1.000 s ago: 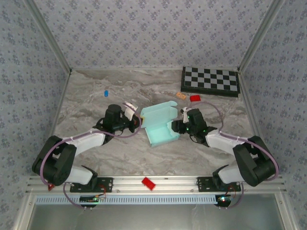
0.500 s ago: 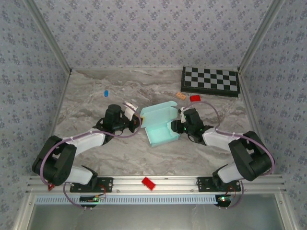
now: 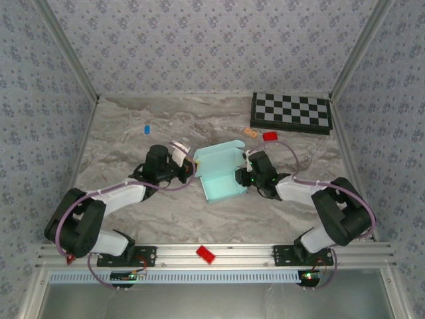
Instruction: Fold the paper box
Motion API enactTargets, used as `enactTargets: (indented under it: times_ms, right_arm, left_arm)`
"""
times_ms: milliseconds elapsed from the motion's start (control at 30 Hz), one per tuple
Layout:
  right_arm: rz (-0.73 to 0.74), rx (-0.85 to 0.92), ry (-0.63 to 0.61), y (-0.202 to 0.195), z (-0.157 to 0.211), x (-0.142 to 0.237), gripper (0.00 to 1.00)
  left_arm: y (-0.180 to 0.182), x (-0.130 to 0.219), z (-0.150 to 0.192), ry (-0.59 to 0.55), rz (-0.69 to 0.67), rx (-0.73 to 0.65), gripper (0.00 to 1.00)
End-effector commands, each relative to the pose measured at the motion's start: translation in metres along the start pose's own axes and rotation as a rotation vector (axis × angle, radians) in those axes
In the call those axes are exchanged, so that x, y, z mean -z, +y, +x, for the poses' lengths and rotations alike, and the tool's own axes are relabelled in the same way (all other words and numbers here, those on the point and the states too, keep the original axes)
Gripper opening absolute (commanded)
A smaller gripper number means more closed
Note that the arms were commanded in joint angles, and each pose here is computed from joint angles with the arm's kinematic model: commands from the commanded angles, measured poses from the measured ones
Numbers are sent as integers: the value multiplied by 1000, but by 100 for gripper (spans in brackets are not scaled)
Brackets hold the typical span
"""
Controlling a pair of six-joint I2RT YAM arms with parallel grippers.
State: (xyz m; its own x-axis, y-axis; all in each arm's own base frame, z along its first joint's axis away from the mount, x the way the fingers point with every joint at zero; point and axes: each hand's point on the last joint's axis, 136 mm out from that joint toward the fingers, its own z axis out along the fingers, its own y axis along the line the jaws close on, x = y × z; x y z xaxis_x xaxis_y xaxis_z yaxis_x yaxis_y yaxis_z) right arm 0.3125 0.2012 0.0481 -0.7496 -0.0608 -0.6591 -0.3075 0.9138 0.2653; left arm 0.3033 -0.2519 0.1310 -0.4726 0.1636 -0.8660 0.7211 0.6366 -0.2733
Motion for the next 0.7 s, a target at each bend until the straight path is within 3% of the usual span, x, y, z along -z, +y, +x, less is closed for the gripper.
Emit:
enactTargets:
  times_ms: [0,433,667]
  right_arm:
    - [80,26,41,-12,6,-3,31]
    - [117,64,98,-17,13,-3,34]
    - [67,20,65,-10,7,-2,38]
  left_arm:
    - [0,2,-5,-19,-14,-4,0]
    - [3,3,-6,-20,-37,-2,0]
    - [6,2,-6,-23,-51,17,0]
